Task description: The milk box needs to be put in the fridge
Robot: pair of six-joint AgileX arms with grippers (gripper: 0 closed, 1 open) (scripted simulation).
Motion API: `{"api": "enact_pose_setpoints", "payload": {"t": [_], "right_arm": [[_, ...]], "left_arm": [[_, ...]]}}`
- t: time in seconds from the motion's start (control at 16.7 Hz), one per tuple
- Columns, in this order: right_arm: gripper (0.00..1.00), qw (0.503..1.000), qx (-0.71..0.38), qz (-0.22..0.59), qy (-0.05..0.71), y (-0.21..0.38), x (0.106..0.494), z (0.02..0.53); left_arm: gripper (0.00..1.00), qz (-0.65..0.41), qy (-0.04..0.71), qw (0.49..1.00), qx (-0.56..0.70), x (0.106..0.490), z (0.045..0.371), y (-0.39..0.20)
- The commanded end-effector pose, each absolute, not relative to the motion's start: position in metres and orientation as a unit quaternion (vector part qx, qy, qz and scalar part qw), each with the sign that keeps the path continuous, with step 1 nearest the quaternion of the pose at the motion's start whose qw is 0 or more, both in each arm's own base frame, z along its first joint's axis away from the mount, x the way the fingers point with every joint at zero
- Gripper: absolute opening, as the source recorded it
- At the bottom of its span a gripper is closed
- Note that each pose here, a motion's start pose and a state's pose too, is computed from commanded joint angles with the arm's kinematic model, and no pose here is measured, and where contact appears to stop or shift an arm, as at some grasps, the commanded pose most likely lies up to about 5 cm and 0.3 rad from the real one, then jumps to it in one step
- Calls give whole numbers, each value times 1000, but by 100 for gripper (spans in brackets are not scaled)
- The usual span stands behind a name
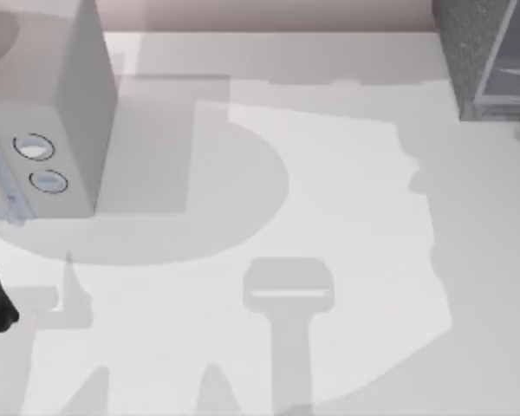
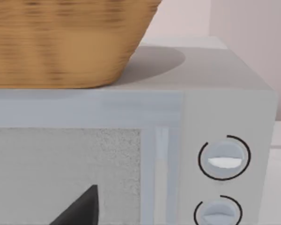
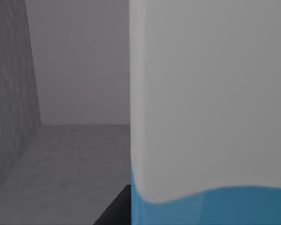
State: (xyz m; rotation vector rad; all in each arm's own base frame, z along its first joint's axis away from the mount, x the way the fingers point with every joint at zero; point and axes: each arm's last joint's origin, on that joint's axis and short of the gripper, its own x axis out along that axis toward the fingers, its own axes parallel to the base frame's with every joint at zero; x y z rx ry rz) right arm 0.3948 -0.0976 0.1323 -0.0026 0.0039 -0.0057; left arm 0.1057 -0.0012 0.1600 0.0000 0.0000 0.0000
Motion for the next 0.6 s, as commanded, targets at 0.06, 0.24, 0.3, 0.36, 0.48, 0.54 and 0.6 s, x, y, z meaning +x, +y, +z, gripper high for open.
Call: {"api": "enact_pose_setpoints", "payload": {"t": [0.06,0.24,0.3,0.36,0.48,0.54,0.6], "right_arm": [[0,1000,0,-2,2,-100,399,123],[0,1000,1,1,2,-104,405,110],[0,1000,1,1,2,-104,405,110],[0,1000,1,1,2,-104,405,110],[0,1000,1,1,2,-104,405,110],[0,1000,1,4,-3,-101,405,114],[0,1000,1,4,-2,-101,406,113]], "left_arm": [[100,0,0,1000,0,106,160,-1],[100,0,0,1000,0,106,160,-1],[100,0,0,1000,0,106,160,-1],[100,0,0,1000,0,106,160,-1],[100,0,0,1000,0,106,160,-1],[100,0,0,1000,0,106,160,-1],[100,0,0,1000,0,106,160,-1]]}}
